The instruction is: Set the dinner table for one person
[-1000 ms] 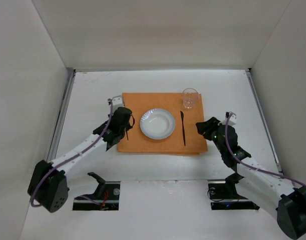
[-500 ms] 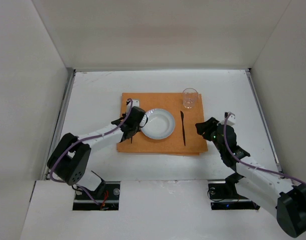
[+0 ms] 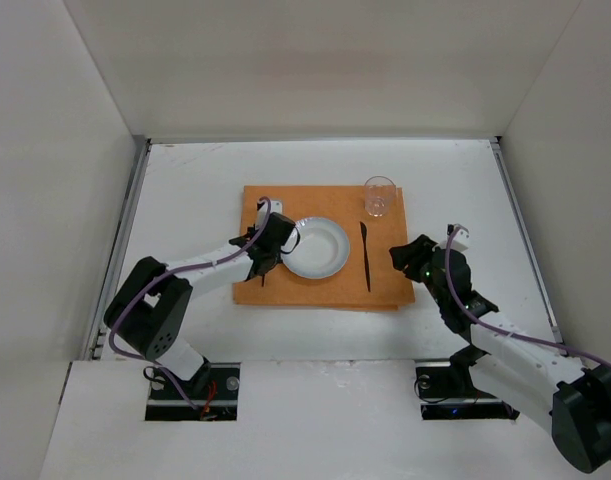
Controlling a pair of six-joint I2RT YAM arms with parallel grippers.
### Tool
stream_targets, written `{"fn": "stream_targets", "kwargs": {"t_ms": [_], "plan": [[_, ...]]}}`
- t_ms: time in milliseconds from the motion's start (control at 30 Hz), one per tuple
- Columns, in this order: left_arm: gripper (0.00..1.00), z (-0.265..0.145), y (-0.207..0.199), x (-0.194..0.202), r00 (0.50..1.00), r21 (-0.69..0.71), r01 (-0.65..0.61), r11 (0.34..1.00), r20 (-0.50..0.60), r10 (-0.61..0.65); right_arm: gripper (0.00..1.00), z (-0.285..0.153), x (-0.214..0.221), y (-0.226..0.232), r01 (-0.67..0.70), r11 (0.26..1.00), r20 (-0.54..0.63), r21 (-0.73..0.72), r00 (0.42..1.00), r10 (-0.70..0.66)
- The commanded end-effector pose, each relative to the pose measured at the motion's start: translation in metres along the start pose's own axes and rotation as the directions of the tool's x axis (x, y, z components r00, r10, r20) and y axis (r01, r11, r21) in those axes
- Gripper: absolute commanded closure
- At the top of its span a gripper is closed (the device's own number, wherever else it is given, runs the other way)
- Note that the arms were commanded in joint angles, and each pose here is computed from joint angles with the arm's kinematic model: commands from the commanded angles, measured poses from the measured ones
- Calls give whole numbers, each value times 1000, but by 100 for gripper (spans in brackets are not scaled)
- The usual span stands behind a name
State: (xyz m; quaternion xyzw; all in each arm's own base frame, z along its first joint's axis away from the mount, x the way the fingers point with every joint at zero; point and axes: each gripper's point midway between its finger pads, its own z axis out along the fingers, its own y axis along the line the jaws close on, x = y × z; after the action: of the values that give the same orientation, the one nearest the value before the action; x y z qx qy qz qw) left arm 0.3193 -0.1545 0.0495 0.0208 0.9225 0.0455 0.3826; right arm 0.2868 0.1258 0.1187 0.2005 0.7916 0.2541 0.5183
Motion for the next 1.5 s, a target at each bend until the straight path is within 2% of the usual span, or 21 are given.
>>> {"fn": "stream_targets", "kwargs": {"t_ms": [0, 167, 367, 567, 733, 900, 1067, 1133, 1267, 1467], "plan": [[96, 0, 6, 1, 1000, -35, -16, 999, -8, 16, 42, 2, -14, 19, -2, 998, 45, -57, 999, 4], [95, 9, 9, 13, 998, -57, -35, 998, -56, 32, 42, 1, -16, 18, -2, 999, 58, -54, 998, 5], [92, 12, 8, 13, 998, -63, -36, 997, -54, 32, 41, 1, -18, 18, 0, 999, 64, -50, 998, 3], [65, -11, 13, -11, 999, -50, 19, 999, 30, -17, 31, 1, -17, 20, 4, 998, 60, -56, 998, -1], [52, -46, 17, -42, 978, 25, 146, 989, 144, -148, 29, 1, -17, 19, 4, 998, 61, -55, 998, -1], [52, -74, 39, -60, 907, 102, 332, 938, 240, -347, 32, 0, -21, 12, -3, 999, 82, -33, 997, 6], [51, -75, 83, -36, 808, 74, 531, 844, 255, -531, 45, -6, -32, 2, -26, 1000, 146, -6, 989, 27], [50, -72, 98, -22, 777, 60, 586, 808, 244, -581, 47, -8, -37, -4, -43, 999, 159, 10, 986, 41], [50, -67, 122, 3, 723, 32, 666, 745, 219, -655, 46, -12, -44, -12, -69, 997, 204, 27, 977, 62], [50, -64, 143, 20, 667, 1, 730, 684, 220, -712, 37, -16, -49, -16, -83, 996, 228, 34, 971, 74]]}}
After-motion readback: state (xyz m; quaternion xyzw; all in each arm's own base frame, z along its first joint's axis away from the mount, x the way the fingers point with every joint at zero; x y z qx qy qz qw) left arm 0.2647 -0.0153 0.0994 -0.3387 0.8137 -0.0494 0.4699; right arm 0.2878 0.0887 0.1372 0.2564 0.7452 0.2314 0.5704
